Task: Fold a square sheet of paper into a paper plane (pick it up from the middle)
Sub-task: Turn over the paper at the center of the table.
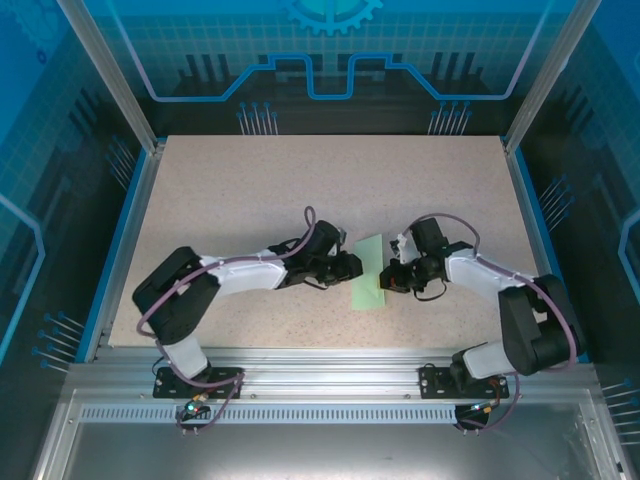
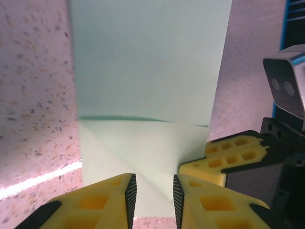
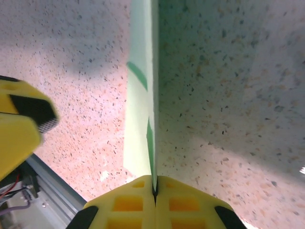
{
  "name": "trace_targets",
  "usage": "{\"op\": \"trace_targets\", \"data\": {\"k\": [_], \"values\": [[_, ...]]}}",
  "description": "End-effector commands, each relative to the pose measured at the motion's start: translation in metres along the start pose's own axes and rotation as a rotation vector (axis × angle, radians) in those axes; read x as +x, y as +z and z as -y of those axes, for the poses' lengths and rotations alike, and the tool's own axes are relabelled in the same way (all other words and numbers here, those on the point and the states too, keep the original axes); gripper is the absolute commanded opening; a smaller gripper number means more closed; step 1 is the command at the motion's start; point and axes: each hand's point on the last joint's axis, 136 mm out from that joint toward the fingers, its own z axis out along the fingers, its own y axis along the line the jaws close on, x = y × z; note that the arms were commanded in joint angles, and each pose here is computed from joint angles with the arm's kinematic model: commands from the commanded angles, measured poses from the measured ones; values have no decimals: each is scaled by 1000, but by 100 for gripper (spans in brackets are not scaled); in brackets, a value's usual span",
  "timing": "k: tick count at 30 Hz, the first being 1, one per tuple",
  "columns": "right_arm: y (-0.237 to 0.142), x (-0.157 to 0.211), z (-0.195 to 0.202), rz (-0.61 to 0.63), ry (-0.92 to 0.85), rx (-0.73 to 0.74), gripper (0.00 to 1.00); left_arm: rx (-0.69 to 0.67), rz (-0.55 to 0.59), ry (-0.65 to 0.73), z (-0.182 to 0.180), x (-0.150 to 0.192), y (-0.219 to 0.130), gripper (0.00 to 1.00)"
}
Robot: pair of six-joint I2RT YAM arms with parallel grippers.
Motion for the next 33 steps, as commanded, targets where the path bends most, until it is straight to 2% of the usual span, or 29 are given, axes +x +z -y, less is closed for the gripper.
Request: {"op": "trace_targets", "data": {"k": [1, 9, 13, 18, 21, 25, 28, 30, 33], "values": [[-26, -6, -3, 42, -82, 181, 0, -52, 118, 22, -9, -16, -30, 32], [-107, -35, -5, 163, -279, 804, 0, -180, 339, -68, -59, -35, -94, 38], [-114, -42, -17, 149, -358, 943, 0, -216, 430, -113, -78, -38, -123, 43], [-77, -45, -32, 76, -414, 1003, 2, -254, 509, -133, -89, -38, -151, 44], [-41, -40, -40, -3, -438, 1016, 5, -268, 545, -147, -96, -36, -164, 46], [18, -24, -55, -115, -449, 944, 10, -266, 570, -155, -101, -32, -177, 48], [51, -13, -73, -164, -453, 818, 19, -268, 573, -159, -104, -28, -182, 49], [66, -6, -90, -194, -445, 676, 27, -267, 569, -157, -105, -26, -183, 50], [68, -2, -114, -189, -411, 443, 35, -256, 560, -144, -102, -26, -182, 52]]}}
